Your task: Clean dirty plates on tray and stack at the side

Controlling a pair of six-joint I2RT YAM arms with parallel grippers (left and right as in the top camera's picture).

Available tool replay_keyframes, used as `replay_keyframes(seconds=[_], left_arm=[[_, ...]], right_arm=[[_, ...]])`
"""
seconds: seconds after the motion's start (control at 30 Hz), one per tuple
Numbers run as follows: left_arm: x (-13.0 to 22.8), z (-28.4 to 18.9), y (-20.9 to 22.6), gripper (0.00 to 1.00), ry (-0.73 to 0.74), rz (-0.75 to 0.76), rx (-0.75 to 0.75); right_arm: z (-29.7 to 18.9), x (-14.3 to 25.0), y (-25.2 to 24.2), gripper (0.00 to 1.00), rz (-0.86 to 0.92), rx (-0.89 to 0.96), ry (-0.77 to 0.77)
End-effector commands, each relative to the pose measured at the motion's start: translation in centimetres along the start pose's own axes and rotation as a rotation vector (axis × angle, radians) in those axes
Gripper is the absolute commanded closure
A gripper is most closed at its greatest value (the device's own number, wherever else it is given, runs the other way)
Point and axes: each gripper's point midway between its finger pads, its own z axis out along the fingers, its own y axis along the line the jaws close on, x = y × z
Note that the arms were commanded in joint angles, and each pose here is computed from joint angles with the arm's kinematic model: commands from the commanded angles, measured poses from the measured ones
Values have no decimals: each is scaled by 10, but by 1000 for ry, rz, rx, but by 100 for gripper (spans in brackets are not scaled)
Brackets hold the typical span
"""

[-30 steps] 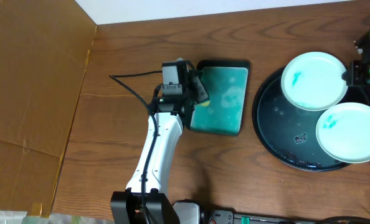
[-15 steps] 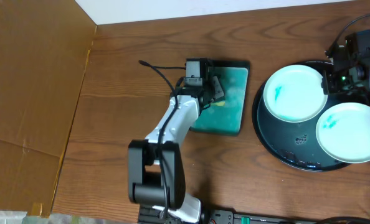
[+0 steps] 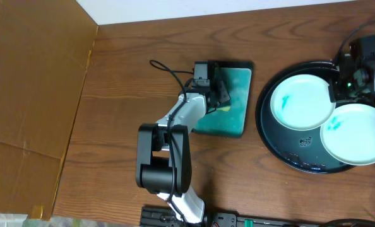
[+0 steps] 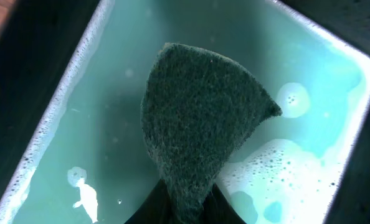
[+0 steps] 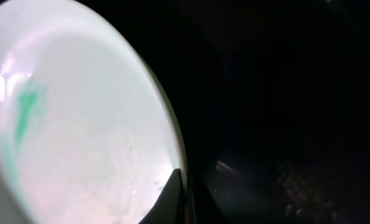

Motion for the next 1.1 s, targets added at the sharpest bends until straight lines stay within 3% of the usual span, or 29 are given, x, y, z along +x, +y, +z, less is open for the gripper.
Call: replay_keyframes(seconds=[0.0, 0.3, 0.7, 0.9, 1.07], left_arm=[[7, 11, 7, 93, 23, -10, -31], [12, 21, 14, 93, 35, -10, -60], [-33, -76, -13, 93, -156, -7, 48], [-8, -84, -51, 93, -23, -35, 260], [8, -88, -83, 93, 15, 0, 343]], right_arm=[[12, 15, 3, 99, -8, -9, 43], [13, 12, 7, 99, -23, -13, 29], [14, 12, 7, 99, -31, -15, 28], [18, 19, 14, 99, -73, -37, 39], [19, 13, 15, 99, -65, -40, 15]])
